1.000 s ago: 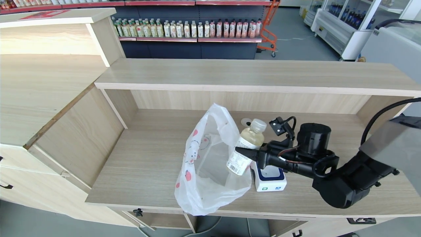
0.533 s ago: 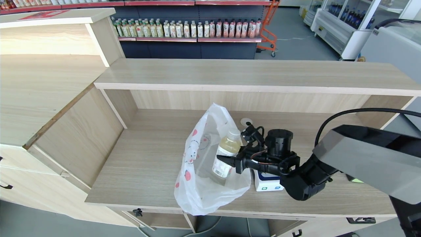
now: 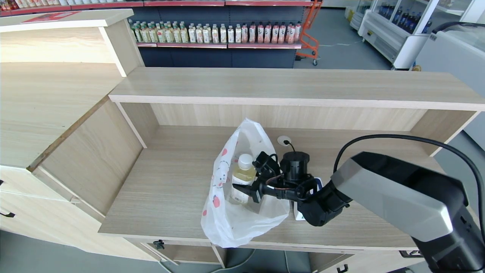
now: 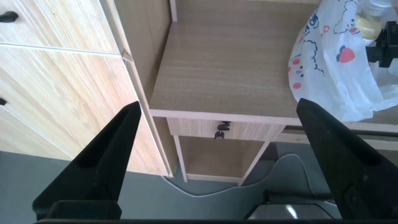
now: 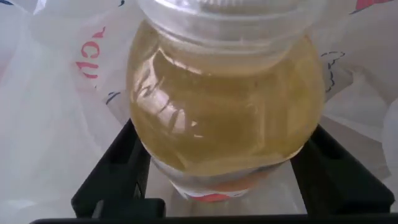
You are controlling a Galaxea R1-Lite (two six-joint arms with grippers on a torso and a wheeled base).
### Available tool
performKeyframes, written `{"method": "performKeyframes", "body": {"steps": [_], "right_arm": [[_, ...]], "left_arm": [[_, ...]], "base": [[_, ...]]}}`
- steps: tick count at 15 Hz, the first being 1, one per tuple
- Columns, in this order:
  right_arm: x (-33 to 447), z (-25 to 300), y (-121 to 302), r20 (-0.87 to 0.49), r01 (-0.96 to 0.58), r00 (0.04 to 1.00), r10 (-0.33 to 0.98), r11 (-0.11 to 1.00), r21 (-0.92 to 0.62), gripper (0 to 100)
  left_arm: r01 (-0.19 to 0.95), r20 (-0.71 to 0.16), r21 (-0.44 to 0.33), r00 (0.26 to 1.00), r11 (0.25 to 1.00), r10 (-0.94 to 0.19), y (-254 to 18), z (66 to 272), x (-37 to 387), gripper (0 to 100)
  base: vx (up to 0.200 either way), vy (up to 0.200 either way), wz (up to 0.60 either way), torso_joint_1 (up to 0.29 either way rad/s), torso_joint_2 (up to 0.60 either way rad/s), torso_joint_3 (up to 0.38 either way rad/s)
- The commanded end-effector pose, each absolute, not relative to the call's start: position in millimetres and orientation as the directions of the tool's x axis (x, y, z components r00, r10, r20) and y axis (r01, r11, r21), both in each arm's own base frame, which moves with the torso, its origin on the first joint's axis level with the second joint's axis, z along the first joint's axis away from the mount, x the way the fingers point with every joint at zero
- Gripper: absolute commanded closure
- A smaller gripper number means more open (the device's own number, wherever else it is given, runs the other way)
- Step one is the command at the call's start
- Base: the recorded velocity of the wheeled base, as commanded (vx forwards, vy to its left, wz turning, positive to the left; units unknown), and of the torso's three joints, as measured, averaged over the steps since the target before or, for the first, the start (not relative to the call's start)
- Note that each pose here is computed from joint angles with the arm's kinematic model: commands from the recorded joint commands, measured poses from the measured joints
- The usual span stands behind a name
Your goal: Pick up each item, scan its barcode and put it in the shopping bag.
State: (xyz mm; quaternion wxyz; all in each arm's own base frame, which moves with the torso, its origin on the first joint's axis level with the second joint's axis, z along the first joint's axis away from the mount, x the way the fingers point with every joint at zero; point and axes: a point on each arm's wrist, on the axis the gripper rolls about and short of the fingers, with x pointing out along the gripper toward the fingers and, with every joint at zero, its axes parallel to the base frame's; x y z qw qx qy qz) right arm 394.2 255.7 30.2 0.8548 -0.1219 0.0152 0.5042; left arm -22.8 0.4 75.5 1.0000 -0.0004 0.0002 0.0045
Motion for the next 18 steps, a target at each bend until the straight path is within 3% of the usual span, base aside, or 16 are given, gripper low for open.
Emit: {"method": "performKeyframes", "body": {"steps": [1,4,9,14,18], "right_arm": [[394,22,258,-0.164,-0.869,0.485,0.859,0.454,-0.197,0],[392,40,255,-0.140,-0.869,0.490,0.860,0.468,-0.163,0],[381,97,220,-0.133,-0.809,0.539,0.832,0.555,0.192,0],[352,142,171,-0.133,-0.745,0.593,0.794,0.603,0.284,0],[303,174,134,-0.109,-0.709,0.628,0.770,0.624,0.329,0]], "left_arm": [[-0.009,0.000,-0.002,1.000,1.000,0.009,0,75,-23,0],[-0.009,0.000,-0.002,1.000,1.000,0.009,0,75,-23,0],[-0.009,0.000,-0.002,1.000,1.000,0.009,0,75,-23,0],[-0.009,0.000,-0.002,1.000,1.000,0.009,0,75,-23,0],[-0.009,0.000,-0.002,1.000,1.000,0.009,0,75,-23,0]], "base": [[0.000,0.000,0.00,0.000,0.00,0.000],[0.000,0.000,0.00,0.000,0.00,0.000],[0.000,0.000,0.00,0.000,0.00,0.000],[0.000,0.000,0.00,0.000,0.00,0.000],[0.000,0.000,0.00,0.000,0.00,0.000]]}}
